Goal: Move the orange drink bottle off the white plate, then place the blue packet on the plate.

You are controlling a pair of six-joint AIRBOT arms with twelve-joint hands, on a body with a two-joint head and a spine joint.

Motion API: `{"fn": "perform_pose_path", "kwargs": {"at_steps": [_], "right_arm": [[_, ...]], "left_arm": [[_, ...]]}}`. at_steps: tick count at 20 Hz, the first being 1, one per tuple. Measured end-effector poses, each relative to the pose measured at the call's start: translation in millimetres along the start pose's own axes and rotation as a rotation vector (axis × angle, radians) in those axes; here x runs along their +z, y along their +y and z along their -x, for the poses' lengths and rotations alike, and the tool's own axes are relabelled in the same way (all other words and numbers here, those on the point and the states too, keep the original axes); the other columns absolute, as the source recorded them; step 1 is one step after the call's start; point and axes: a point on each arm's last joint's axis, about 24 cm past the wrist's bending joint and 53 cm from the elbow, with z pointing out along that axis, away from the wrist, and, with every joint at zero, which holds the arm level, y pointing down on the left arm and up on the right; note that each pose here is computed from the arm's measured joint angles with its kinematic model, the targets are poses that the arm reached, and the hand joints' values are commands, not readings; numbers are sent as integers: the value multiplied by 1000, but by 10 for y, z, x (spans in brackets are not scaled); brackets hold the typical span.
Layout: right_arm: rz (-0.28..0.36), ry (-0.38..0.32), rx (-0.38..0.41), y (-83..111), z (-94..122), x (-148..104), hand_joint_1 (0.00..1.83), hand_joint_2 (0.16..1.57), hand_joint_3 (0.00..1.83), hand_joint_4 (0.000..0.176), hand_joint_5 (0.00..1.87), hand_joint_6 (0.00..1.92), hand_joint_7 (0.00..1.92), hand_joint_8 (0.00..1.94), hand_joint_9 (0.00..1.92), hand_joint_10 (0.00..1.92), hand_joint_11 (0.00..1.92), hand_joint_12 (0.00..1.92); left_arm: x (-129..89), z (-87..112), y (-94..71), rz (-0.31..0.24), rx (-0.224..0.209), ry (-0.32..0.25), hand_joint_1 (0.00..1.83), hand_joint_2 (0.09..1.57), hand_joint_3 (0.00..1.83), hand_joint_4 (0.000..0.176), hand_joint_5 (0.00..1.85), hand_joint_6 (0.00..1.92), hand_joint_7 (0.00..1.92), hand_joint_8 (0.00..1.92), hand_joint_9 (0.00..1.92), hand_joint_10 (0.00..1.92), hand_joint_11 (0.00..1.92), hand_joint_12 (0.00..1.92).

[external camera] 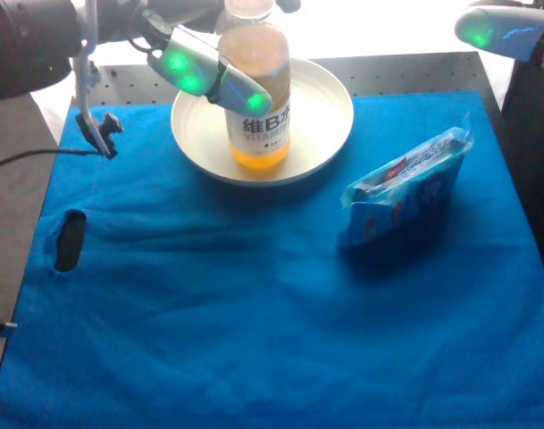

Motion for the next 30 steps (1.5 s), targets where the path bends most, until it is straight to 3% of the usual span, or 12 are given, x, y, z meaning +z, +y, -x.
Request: {"fn": "perform_pose_path", "kwargs": {"at_steps": [3,4,6,15,17,18,20,21,22,23,24,30], "right_arm": [[1,0,0,3,0,0,596,866,7,1,365,3,453,9,551,10,486,356],[3,1,1,10,-7,-1,585,867,3,0,368,3,464,9,559,10,489,357],[4,-2,2,12,-1,-1,582,858,0,0,381,7,466,8,572,14,500,364],[7,1,3,20,-14,-2,580,826,0,0,432,5,496,4,587,0,390,576],[7,-1,4,19,-10,-2,591,825,0,0,427,2,495,8,575,5,391,571],[6,0,4,18,-13,-2,593,826,0,0,439,6,520,16,583,8,397,571],[6,0,8,18,-26,-2,617,831,0,0,434,2,504,6,554,0,358,557],[7,4,9,17,-42,-2,612,825,0,0,439,3,499,3,543,0,344,554],[6,6,9,13,-52,-2,599,817,0,2,439,3,476,0,540,0,344,555],[7,4,10,15,-46,-1,573,817,0,8,441,3,477,4,544,5,352,554],[6,3,10,14,-45,-1,572,814,0,11,441,3,500,13,547,7,349,552],[7,6,10,17,-52,-1,578,815,0,5,445,3,493,0,592,17,386,562]], "left_arm": [[9,-6,47,4,-15,-5,1199,984,0,0,892,24,1013,8,1032,42,713,947],[4,5,51,2,-27,-10,1238,1044,0,15,1077,582,1092,620,1121,55,753,1068],[-1,32,60,2,-31,-19,1380,1067,0,0,1131,647,1064,780,961,1133,747,1259],[-190,358,-38,-62,-121,-117,1145,1031,0,0,1176,640,716,1089,409,1506,162,1919],[-325,382,-139,-94,-121,-110,1080,1026,0,159,1173,645,795,736,482,1078,89,1713],[-378,384,-184,-109,-120,-106,1073,1029,0,173,1162,664,768,886,479,1371,192,1866],[-467,369,-223,-125,-122,-96,1090,1044,0,97,1127,729,853,654,582,1083,210,1713],[-487,330,-243,-132,-123,-84,1136,1065,1,0,1083,800,882,498,570,1011,183,1690],[-500,272,-255,-132,-116,-67,1232,1102,4,0,1124,587,882,1156,550,1166,185,1799],[-570,181,-353,-157,-104,-33,1260,1068,0,0,1241,362,989,1124,774,925,419,1539],[-581,171,-373,-163,-107,-28,1273,1077,0,0,1229,284,997,1193,845,1276,631,1745],[-991,-33,-597,-208,-77,52,1275,1081,3,0,1124,488,1036,1131,862,1031,559,1545]]}}
